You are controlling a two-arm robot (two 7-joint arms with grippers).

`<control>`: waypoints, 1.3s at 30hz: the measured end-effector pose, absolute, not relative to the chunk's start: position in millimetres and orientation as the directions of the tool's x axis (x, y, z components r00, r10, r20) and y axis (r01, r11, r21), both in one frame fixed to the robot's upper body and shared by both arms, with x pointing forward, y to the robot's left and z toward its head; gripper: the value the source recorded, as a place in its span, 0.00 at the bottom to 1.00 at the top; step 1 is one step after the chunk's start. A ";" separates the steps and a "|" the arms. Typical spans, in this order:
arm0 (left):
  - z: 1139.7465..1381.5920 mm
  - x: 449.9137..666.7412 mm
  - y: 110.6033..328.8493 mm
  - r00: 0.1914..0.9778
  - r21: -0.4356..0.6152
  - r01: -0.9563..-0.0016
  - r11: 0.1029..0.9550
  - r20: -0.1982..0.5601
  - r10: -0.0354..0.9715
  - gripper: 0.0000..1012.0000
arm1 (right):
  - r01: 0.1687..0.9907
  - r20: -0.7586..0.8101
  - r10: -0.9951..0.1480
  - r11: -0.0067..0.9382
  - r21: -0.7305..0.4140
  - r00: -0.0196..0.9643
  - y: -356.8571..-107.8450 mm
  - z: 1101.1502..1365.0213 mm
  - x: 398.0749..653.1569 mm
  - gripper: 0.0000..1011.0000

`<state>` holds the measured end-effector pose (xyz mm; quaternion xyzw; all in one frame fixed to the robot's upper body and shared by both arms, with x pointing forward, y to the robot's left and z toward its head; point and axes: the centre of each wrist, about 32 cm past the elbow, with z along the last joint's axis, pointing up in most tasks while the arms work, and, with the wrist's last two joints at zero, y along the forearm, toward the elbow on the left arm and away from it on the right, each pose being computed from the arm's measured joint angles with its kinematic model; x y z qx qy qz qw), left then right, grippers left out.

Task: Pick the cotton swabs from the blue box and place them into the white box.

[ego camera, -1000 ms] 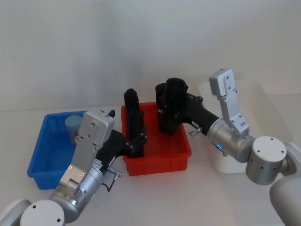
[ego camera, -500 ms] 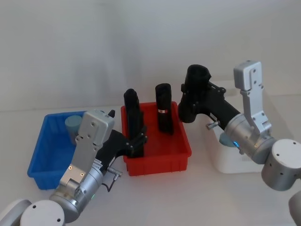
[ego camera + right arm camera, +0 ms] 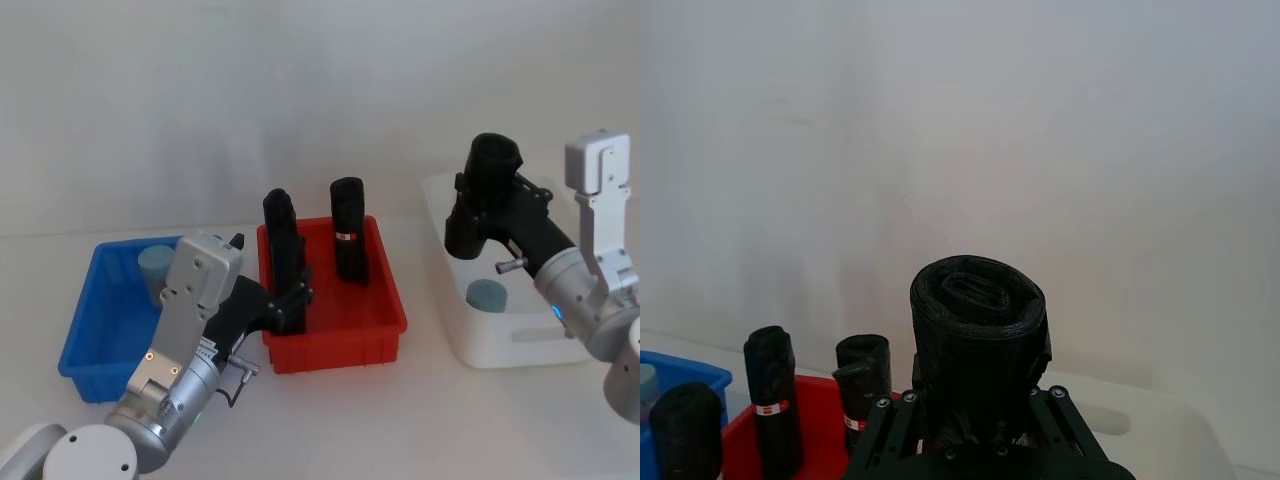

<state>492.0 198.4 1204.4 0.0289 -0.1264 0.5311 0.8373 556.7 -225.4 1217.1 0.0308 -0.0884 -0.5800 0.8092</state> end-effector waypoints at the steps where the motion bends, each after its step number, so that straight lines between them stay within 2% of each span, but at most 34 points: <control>1: 1204.4 492.0 198.4 0.404 -0.086 -0.897 0.434 0.243 0.882 0.99 | 0.938 0.106 -0.948 0.314 0.151 0.300 -227.2 1217.2 555.7 0.39; 11: 1204.4 492.0 198.4 0.404 -0.086 -0.897 0.434 0.243 0.882 0.99 | 0.974 0.096 -0.979 0.192 0.116 0.182 -251.6 1213.6 545.5 0.39; 22: 1204.4 492.0 198.4 0.404 -0.086 -0.897 0.434 0.243 0.882 0.99 | 0.990 0.088 -0.990 0.117 0.072 0.111 -268.4 1208.5 542.0 0.39; 27: 1204.4 492.0 198.4 0.404 -0.086 -0.897 0.434 0.243 0.882 0.99 | 0.993 0.086 -0.991 0.105 0.057 0.100 -272.8 1206.4 542.2 0.51; 28: 1204.4 492.0 198.4 0.404 -0.086 -0.897 0.434 0.242 0.882 0.99 | 0.993 0.086 -0.992 0.102 0.052 0.097 -274.0 1205.7 542.3 0.56; 31: 1204.4 492.0 198.4 0.404 -0.086 -0.897 0.434 0.243 0.882 0.99 | 0.994 0.085 -0.992 0.100 0.047 0.095 -275.1 1204.8 542.4 0.63; 32: 1204.4 492.0 198.4 0.404 -0.086 -0.897 0.434 0.242 0.882 0.99 | 0.994 0.085 -0.992 0.098 0.045 0.094 -275.9 1204.3 542.5 0.69; 33: 1204.4 492.0 198.4 0.404 -0.086 -0.897 0.434 0.242 0.882 0.99 | 0.994 0.084 -0.992 0.098 0.044 0.095 -276.1 1204.1 542.5 0.69; 35: 1204.4 492.0 198.4 0.404 -0.086 -0.897 0.434 0.243 0.882 0.99 | 0.994 0.084 -0.992 0.099 0.042 0.095 -276.8 1203.6 542.6 0.78; 39: 1204.4 492.0 198.4 0.404 -0.086 -0.897 0.434 0.243 0.882 0.99 | 0.994 0.083 -0.992 0.100 0.040 0.096 -277.7 1203.1 542.5 0.89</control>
